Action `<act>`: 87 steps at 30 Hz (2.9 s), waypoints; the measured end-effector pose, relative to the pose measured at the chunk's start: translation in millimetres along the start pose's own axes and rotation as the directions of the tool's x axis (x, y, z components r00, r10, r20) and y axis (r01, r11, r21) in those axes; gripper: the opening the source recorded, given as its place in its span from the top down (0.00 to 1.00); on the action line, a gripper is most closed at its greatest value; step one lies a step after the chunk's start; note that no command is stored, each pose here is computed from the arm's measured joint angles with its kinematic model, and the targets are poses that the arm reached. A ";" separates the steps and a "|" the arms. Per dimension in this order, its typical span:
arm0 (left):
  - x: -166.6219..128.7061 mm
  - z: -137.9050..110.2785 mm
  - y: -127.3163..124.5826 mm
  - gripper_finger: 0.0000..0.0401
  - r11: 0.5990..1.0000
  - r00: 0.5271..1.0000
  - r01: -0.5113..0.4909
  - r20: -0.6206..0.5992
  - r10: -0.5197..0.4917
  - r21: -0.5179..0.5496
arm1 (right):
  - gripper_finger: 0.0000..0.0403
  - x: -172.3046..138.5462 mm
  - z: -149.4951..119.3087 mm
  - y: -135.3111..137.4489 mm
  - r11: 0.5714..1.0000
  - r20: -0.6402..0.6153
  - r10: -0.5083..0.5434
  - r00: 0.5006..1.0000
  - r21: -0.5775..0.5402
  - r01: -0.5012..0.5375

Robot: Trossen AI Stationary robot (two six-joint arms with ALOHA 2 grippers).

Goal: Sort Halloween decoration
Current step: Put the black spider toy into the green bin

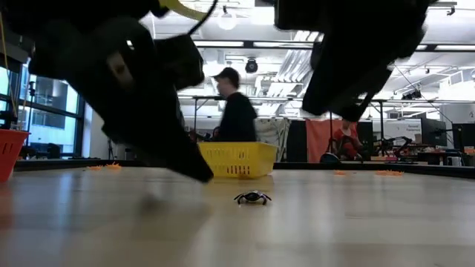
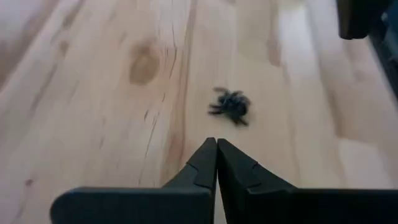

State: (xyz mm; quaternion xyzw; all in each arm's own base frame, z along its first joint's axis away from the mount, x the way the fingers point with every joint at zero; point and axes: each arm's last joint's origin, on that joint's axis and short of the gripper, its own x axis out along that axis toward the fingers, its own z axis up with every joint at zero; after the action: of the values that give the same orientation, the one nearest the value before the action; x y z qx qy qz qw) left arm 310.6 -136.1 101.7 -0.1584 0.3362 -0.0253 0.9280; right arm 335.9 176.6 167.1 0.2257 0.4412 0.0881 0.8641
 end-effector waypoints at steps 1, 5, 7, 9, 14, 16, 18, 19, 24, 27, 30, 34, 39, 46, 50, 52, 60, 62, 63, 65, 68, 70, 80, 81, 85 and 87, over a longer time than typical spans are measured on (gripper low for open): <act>4.2 -0.5 1.0 1.00 1.000 1.000 -0.010 -0.011 0.010 0.002 | 1.00 3.6 -1.0 -1.5 1.000 0.005 -0.012 1.000 -0.025 0.012; 17.8 2.8 0.6 1.00 0.999 0.999 -0.037 -0.038 0.037 0.004 | 1.00 12.6 -1.6 -6.2 0.997 0.035 -0.049 0.998 -0.061 0.051; 22.9 5.7 0.6 1.00 0.999 0.998 -0.053 -0.042 0.054 0.005 | 1.00 14.6 -4.0 -10.1 0.991 0.032 -0.100 0.995 -0.084 0.102; 25.7 8.8 0.0 1.00 0.998 0.997 -0.055 -0.043 0.057 0.027 | 1.00 16.0 -4.3 -12.9 0.984 0.056 -0.152 0.987 -0.083 0.156; 29.1 13.5 -2.0 1.00 0.992 0.998 -0.052 -0.037 0.056 0.117 | 1.00 16.7 -8.2 -19.3 0.965 0.051 -0.247 0.968 -0.074 0.250; 29.2 13.5 -2.0 1.00 0.990 0.998 -0.051 -0.037 0.057 0.131 | 1.00 20.8 -9.0 -21.8 0.971 0.026 -0.228 0.973 -0.064 0.230; 29.2 13.1 -1.9 1.00 0.990 0.998 -0.048 -0.043 0.054 0.136 | 1.00 26.8 -12.1 -26.6 0.975 -0.017 -0.222 0.975 -0.002 0.222; 29.2 13.0 -1.7 1.00 0.990 0.997 -0.045 -0.049 0.052 0.136 | 1.00 31.1 -13.2 -29.2 0.974 -0.025 -0.218 0.976 0.052 0.219; 28.6 11.0 -3.7 1.00 0.990 0.997 -0.043 -0.061 0.052 0.138 | 1.00 45.9 -13.9 -33.1 0.945 0.007 -0.195 0.981 0.268 0.186; 28.2 9.7 -5.2 1.00 0.989 0.997 -0.040 -0.066 0.050 0.141 | 1.00 49.4 -14.4 -34.1 0.934 0.019 -0.198 0.980 0.306 0.182; 28.1 9.2 -5.4 1.00 0.989 0.996 -0.039 -0.068 0.049 0.139 | 1.00 49.5 -14.4 -34.6 0.926 0.033 -0.218 0.975 0.321 0.196; 28.1 9.1 -5.4 1.00 0.990 0.996 -0.036 -0.070 0.047 0.140 | 1.00 49.8 -12.1 -36.2 0.913 0.074 -0.251 0.965 0.349 0.211; 28.1 8.9 -5.4 1.00 0.990 0.997 -0.035 -0.070 0.045 0.140 | 1.00 51.1 -9.1 -36.2 0.925 0.128 -0.254 0.959 0.320 0.203; 27.9 8.6 -5.5 1.00 0.989 0.997 -0.034 -0.071 0.044 0.141 | 1.00 51.4 -7.3 -36.3 0.935 0.165 -0.269 0.949 0.282 0.216; 27.9 8.6 -5.5 1.00 0.990 0.997 -0.033 -0.071 0.043 0.140 | 1.00 50.3 -8.3 -33.2 0.942 0.184 -0.281 0.942 0.239 0.235; 27.9 8.6 -5.5 1.00 0.990 0.997 -0.033 -0.071 0.043 0.140 | 1.00 47.8 -8.7 -30.5 0.942 0.201 -0.296 0.934 0.225 0.250; 28.3 8.4 -5.5 1.00 0.989 0.997 -0.032 -0.071 0.042 0.143 | 1.00 38.8 3.6 -31.6 0.911 0.351 -0.398 0.848 0.262 0.319; 28.3 8.4 -5.5 1.00 0.989 0.997 -0.032 -0.071 0.042 0.143 | 1.00 38.9 5.7 -27.1 0.927 0.364 -0.352 0.862 0.261 0.268; 28.3 8.4 -5.5 1.00 0.989 0.997 -0.032 -0.070 0.042 0.142 | 1.00 38.7 5.6 -25.5 0.933 0.358 -0.334 0.872 0.256 0.252; 28.2 8.4 -5.5 1.00 0.989 0.997 -0.032 -0.071 0.043 0.143 | 1.00 38.1 4.2 -23.9 0.935 0.356 -0.335 0.873 0.239 0.262; 23.8 10.4 -6.0 1.00 0.989 0.995 -0.024 -0.095 0.038 0.144 | 1.00 26.9 7.2 -21.1 0.931 0.359 -0.357 0.863 0.213 0.296; 15.7 13.9 -4.0 1.00 0.988 0.989 -0.039 -0.133 0.059 0.147 | 1.00 13.3 9.7 -17.1 0.928 0.349 -0.369 0.861 0.180 0.325; -60.7 46.3 25.2 1.00 0.959 0.973 -0.220 -0.033 0.229 0.178 | 1.00 -64.3 3.8 -21.4 0.828 0.235 -0.561 0.794 0.149 0.540; -68.2 49.5 28.9 1.00 0.965 0.976 -0.218 0.008 0.220 0.148 | 1.00 -69.1 0.5 -25.7 0.818 0.219 -0.575 0.788 0.185 0.545; -99.9 54.9 43.4 1.00 0.980 0.971 -0.196 0.147 0.188 0.042 | 0.99 -75.8 -14.6 -49.6 0.781 0.173 -0.578 0.797 0.401 0.479; -113.6 55.3 49.3 1.00 0.983 0.965 -0.185 0.190 0.181 0.002 | 0.96 -73.9 -19.1 -64.2 0.766 0.174 -0.524 0.834 0.524 0.372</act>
State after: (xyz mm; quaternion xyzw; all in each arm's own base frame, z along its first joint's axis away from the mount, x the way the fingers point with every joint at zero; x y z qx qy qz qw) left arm 254.9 -56.6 196.3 -0.1192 0.2593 0.0725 0.9557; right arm 273.6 100.0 180.8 0.3252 0.3491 -0.2696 0.8365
